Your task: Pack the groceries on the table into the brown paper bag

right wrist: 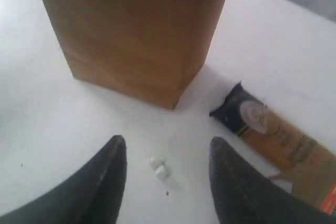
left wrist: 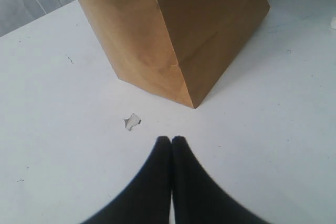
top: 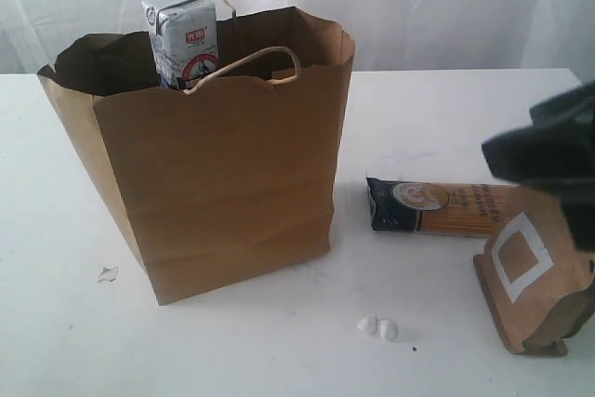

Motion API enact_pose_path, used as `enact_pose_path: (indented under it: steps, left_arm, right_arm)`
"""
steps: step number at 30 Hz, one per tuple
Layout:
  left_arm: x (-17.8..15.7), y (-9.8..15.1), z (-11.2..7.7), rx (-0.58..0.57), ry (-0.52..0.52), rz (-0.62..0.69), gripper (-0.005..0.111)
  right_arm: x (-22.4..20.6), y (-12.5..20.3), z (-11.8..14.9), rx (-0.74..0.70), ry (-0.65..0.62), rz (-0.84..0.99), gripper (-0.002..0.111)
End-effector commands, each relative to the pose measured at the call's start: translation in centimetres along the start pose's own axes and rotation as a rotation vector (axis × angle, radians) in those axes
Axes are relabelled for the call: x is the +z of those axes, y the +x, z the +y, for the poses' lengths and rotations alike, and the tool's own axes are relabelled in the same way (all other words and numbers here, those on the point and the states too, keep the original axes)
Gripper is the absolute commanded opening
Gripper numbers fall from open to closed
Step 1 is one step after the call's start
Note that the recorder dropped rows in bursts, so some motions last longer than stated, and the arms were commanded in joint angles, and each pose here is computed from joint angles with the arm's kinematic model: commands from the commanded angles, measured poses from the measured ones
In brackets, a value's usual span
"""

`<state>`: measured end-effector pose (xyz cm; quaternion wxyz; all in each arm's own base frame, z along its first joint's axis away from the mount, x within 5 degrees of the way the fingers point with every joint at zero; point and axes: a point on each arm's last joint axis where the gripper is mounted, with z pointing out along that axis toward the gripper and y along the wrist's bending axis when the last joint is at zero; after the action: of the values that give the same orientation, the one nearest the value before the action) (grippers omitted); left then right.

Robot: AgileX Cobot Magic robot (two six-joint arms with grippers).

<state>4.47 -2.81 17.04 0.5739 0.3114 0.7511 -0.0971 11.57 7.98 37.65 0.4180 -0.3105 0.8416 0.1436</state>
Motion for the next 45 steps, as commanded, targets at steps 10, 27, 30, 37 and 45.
enact_pose_path:
  steps: [10, 27, 30, 37, 45]
  left_arm:
    - [0.0, 0.1, 0.0, -0.005, 0.002, 0.000, 0.000]
    - [0.0, 0.1, 0.0, -0.005, 0.002, 0.000, 0.000]
    - [0.0, 0.1, 0.0, -0.005, 0.002, 0.000, 0.000]
    - [0.0, 0.1, 0.0, -0.005, 0.002, 0.000, 0.000]
    - [0.0, 0.1, 0.0, -0.005, 0.002, 0.000, 0.000]
  right_arm:
    - [7.5, 4.2, -0.6, 0.040, -0.032, 0.314, 0.046]
    - [10.4, 6.8, -0.3, 0.024, -0.055, 0.241, 0.046]
    - [10.1, 7.5, 0.7, -0.129, -0.187, 0.310, 0.046]
    - [7.9, 6.8, 4.7, -0.325, -0.727, 0.234, 0.046]
    - [8.2, 8.9, 0.9, -0.035, -0.229, 0.638, 0.046]
